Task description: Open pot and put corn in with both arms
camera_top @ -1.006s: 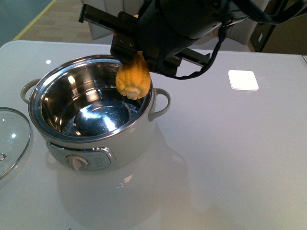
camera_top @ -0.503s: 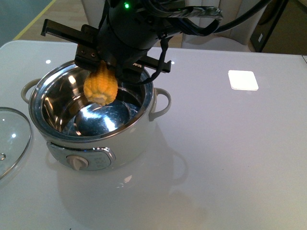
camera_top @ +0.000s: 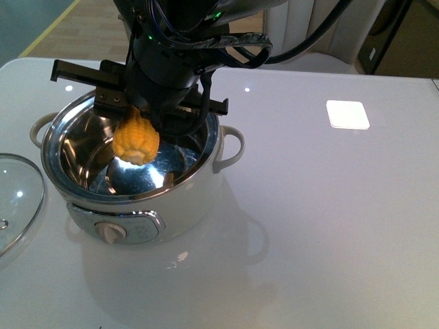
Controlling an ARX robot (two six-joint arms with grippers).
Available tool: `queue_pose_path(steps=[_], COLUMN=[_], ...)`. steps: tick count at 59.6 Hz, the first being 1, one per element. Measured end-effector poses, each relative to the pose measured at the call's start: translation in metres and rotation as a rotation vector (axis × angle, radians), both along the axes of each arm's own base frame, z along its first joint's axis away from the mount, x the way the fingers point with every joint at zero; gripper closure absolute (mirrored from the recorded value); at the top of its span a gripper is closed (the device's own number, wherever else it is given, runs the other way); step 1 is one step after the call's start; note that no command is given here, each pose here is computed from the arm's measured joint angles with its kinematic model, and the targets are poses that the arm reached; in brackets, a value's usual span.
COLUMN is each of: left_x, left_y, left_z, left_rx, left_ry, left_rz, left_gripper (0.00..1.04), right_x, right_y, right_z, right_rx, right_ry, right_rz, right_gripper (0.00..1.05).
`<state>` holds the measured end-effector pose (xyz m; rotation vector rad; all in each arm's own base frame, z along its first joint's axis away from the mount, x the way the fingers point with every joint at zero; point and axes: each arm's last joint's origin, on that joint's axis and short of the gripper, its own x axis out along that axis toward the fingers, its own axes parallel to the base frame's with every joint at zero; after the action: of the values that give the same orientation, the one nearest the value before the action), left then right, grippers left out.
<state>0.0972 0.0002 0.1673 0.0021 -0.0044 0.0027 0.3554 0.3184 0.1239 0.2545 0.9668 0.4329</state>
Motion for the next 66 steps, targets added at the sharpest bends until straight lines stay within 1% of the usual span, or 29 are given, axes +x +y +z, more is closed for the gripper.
queue_pose_path(steps=[13, 15, 20, 22, 27, 34, 42, 46, 48, 50, 53, 54, 60, 66], left_x=[0.0, 0.0, 0.0, 0.0, 0.0, 0.0, 0.0, 0.0, 0.0, 0.0, 0.0, 0.0, 0.0, 0.0], left_y=[0.0, 0.0, 0.0, 0.0, 0.0, 0.0, 0.0, 0.0, 0.0, 0.0, 0.0, 0.0, 0.0, 0.0], left_z=[0.0, 0.0, 0.0, 0.0, 0.0, 0.0, 0.0, 0.0, 0.0, 0.0, 0.0, 0.0, 0.0, 0.0], left_rx=[0.0, 0.0, 0.0, 0.0, 0.0, 0.0, 0.0, 0.0, 0.0, 0.0, 0.0, 0.0, 0.0, 0.0], left_ry=[0.0, 0.0, 0.0, 0.0, 0.0, 0.0, 0.0, 0.0, 0.0, 0.0, 0.0, 0.0, 0.0, 0.0], left_rz=[0.0, 0.0, 0.0, 0.0, 0.0, 0.0, 0.0, 0.0, 0.0, 0.0, 0.0, 0.0, 0.0, 0.0], left_gripper=[0.07, 0.07, 0.07, 0.07, 0.07, 0.07, 0.07, 0.07, 0.07, 0.07, 0.07, 0.07, 0.07, 0.07], right_x=[0.0, 0.0, 0.0, 0.0, 0.001, 0.004, 0.009, 0.009, 0.008, 0.006, 0.003, 0.001, -0.014, -0.033], right_y=[-0.001, -0.002, -0.005, -0.009, -0.02, -0.041, -0.08, -0.107, -0.119, -0.137, -0.152, -0.162, -0.196, -0.224], right_z=[-0.001, -0.002, -0.004, -0.006, -0.003, 0.015, 0.045, 0.059, 0.065, 0.071, 0.076, 0.078, 0.085, 0.091], right_rx=[-0.013, -0.018, -0.024, -0.026, -0.016, 0.033, 0.116, 0.137, 0.138, 0.135, 0.125, 0.112, 0.06, 0.003], right_ry=[-0.008, -0.007, -0.003, -0.001, -0.004, -0.028, -0.075, -0.112, -0.133, -0.16, -0.181, -0.197, -0.264, -0.338], right_rz=[0.001, 0.001, -0.003, -0.009, -0.025, -0.068, -0.142, -0.189, -0.206, -0.23, -0.248, -0.262, -0.294, -0.31], right_gripper=[0.31, 0.25, 0.14, 0.08, 0.09, 0.09, 0.09, 0.09, 0.09, 0.09, 0.09, 0.09, 0.09, 0.09])
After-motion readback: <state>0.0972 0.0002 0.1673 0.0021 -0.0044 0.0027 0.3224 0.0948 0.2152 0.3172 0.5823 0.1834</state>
